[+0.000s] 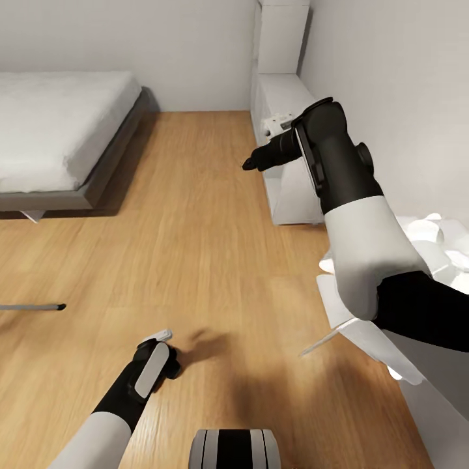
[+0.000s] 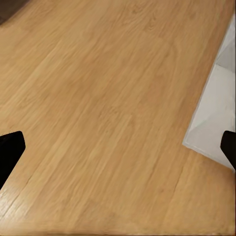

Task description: Attach the digital camera to the camera tripod in the bedroom.

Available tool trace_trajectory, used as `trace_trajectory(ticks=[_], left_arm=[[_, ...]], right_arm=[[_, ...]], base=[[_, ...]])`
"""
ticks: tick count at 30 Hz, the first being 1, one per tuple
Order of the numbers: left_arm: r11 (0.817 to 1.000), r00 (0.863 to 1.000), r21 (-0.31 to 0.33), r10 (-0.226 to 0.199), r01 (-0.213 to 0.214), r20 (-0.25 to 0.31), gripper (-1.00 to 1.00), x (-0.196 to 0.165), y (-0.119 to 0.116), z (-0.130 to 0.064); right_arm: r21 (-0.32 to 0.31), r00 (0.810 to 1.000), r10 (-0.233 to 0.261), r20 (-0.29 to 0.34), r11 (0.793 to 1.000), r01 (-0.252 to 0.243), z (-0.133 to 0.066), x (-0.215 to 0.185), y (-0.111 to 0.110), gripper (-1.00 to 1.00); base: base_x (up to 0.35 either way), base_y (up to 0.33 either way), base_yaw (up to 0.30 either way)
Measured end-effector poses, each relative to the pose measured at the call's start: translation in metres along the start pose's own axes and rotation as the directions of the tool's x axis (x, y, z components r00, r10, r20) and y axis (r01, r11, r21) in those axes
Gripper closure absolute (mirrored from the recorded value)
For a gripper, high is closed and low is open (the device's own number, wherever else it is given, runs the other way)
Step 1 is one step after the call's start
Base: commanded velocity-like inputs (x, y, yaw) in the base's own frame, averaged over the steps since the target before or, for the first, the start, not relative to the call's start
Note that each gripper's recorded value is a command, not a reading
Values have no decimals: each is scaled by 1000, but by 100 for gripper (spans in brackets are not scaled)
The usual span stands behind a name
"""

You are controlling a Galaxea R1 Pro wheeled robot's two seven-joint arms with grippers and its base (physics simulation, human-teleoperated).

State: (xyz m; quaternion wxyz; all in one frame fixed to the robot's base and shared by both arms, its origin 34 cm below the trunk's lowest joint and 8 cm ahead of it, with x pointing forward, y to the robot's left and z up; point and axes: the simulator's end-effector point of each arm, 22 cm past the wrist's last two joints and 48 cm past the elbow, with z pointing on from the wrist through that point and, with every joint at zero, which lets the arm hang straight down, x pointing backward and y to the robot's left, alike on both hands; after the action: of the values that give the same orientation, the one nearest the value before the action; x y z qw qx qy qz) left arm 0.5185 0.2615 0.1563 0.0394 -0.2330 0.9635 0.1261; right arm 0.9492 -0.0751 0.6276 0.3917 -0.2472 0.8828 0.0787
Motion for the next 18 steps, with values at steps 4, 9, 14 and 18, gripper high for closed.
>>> trace_trajectory(ticks=[4, 9, 14, 18], left_arm=[[1000, 1000, 0, 0, 0, 0, -100, 0, 0, 0], [1000, 1000, 0, 0, 0, 0, -100, 0, 0, 0], [1000, 1000, 0, 0, 0, 0, -100, 0, 0, 0], [1000, 1000, 0, 0, 0, 0, -100, 0, 0, 0]], right_arm=[[0, 1000, 0, 0, 1000, 0, 0, 0, 0, -100], [0, 1000, 3, 1, 1000, -3, 0, 0, 0, -100], [-1, 1000, 4, 1, 1000, -4, 0, 0, 0, -100], [-2, 1000, 3, 5, 1000, -3, -1, -1, 0, -100]], base=[[0, 0, -176], [0, 0, -55], [0, 0, -18], [0, 0, -5]])
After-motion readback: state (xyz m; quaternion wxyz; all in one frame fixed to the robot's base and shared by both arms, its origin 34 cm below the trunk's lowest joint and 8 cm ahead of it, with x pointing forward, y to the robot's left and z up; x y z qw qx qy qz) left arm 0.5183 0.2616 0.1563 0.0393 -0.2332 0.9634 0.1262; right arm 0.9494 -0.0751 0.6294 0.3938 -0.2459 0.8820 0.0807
